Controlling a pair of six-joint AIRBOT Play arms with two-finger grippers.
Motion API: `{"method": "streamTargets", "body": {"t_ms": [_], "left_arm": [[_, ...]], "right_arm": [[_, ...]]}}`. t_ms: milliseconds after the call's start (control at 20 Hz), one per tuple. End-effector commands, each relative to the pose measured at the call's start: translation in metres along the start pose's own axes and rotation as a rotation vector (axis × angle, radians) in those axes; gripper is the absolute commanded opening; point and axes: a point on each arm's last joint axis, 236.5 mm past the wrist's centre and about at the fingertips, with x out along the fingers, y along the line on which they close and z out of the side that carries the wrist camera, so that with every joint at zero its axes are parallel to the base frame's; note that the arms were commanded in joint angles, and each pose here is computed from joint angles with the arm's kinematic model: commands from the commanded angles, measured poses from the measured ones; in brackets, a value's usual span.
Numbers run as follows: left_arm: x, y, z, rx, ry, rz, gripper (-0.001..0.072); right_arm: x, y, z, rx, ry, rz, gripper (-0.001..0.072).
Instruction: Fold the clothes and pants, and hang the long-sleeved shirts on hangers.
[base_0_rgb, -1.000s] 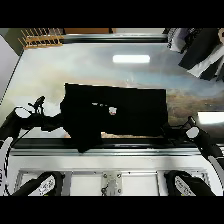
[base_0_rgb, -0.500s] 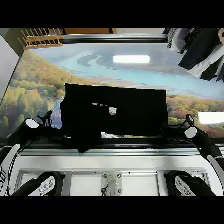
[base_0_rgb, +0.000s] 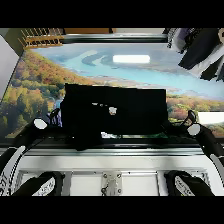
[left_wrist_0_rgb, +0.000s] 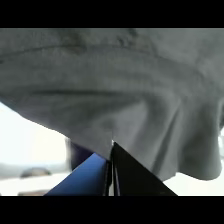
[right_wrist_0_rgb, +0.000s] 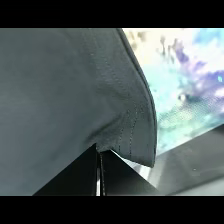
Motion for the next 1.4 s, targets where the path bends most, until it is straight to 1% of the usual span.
{"method": "streamTargets", "body": {"t_ms": [0,100,250,450,800,950,1200,1350], "left_arm": [[-0.039,0.011,-0.014,0.067,0.020,0.060,0.0012],[-0.059,0.008,-0.034,0.073,0.048,0.043,0.0012],[-0.076,-0.004,-0.052,0.123,0.050,0.025,0.0011],[-0.080,-0.021,-0.050,0.206,0.061,0.032,0.0012],[-0.084,-0.052,0.052,0.276,0.027,0.032,0.0012],[-0.073,-0.058,0.093,0.275,0.041,0.033,0.0012],[-0.050,-0.063,0.145,0.275,0.056,0.027,0.0012],[-0.039,-0.065,0.167,0.277,0.072,0.025,0.0012]], "right_arm": [[-0.038,-0.022,0.001,-0.175,0.061,-0.131,0.0010],[-0.059,-0.035,-0.009,-0.229,0.134,-0.171,0.0011],[-0.075,-0.044,-0.020,-0.253,0.218,-0.194,0.0010],[-0.082,-0.031,-0.003,-0.262,0.209,-0.191,0.0010],[-0.064,0.006,0.044,-0.299,0.239,-0.193,0.0009],[-0.045,0.026,0.066,-0.324,0.260,-0.196,0.0010],[-0.016,0.055,0.103,-0.339,0.249,-0.186,0.0010],[-0.003,0.067,0.123,-0.316,0.201,-0.161,0.0011]]}}
